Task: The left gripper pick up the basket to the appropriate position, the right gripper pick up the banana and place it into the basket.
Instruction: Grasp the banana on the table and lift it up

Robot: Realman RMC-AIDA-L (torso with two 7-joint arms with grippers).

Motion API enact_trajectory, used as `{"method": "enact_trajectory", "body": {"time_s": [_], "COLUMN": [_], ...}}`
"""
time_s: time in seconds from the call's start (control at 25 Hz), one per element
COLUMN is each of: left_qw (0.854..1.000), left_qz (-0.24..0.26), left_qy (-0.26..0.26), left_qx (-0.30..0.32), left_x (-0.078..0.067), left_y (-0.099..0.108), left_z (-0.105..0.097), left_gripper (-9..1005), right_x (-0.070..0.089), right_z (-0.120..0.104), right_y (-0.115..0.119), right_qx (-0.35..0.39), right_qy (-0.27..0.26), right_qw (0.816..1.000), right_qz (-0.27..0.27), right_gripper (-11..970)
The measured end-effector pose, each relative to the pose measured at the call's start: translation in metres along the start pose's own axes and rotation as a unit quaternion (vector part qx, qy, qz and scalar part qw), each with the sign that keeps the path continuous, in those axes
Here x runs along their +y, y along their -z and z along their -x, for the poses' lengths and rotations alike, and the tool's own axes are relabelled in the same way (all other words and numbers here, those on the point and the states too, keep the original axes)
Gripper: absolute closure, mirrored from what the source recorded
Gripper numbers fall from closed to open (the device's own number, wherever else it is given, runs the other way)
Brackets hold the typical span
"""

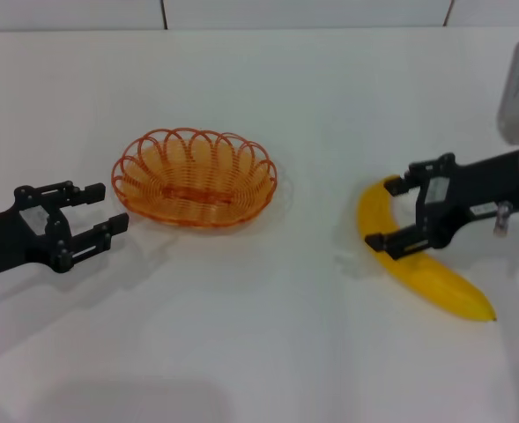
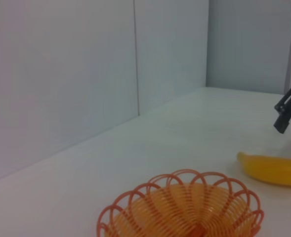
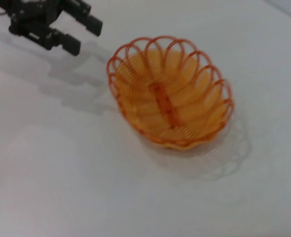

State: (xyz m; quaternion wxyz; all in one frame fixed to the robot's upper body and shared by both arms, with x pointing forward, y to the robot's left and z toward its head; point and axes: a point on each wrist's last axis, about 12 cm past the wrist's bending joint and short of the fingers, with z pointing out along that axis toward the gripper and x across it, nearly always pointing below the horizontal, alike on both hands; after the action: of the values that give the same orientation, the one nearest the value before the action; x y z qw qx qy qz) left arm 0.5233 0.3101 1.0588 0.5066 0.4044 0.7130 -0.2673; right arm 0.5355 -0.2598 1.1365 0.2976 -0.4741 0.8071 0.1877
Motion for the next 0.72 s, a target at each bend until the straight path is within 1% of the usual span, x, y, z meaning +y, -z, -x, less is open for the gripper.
{"method": "enact_trajectory", "body": {"time_s": [0.12,0.24,0.4,0.56,0.72], "left_qw": [1.000,1.000,1.000,0.999,0.999], "left_qz": [0.005,0.009,0.019,0.032,0.032], "left_qy": [0.004,0.014,0.015,0.021,0.024], "left_qx": [0.003,0.006,0.013,0.021,0.022], "left_x": [0.000,-0.002,-0.005,-0.006,-0.007], "left_y": [0.000,0.001,0.005,0.005,0.004], "left_z": [-0.002,-0.007,-0.015,-0.021,-0.024], "left_gripper": [454,454,454,454,454], "right_x": [0.010,0.014,0.014,0.012,0.010], "right_z": [0.004,0.006,0.005,-0.002,-0.008], "right_y": [-0.001,-0.004,-0.007,-0.010,-0.013], "right_qx": [0.037,0.066,0.078,0.087,0.093], "right_qy": [-0.007,-0.019,-0.027,-0.037,-0.047], "right_qw": [0.999,0.997,0.996,0.995,0.994], "right_qz": [-0.009,-0.017,-0.020,-0.020,-0.024], "right_gripper": [72,73,74,74,75]}}
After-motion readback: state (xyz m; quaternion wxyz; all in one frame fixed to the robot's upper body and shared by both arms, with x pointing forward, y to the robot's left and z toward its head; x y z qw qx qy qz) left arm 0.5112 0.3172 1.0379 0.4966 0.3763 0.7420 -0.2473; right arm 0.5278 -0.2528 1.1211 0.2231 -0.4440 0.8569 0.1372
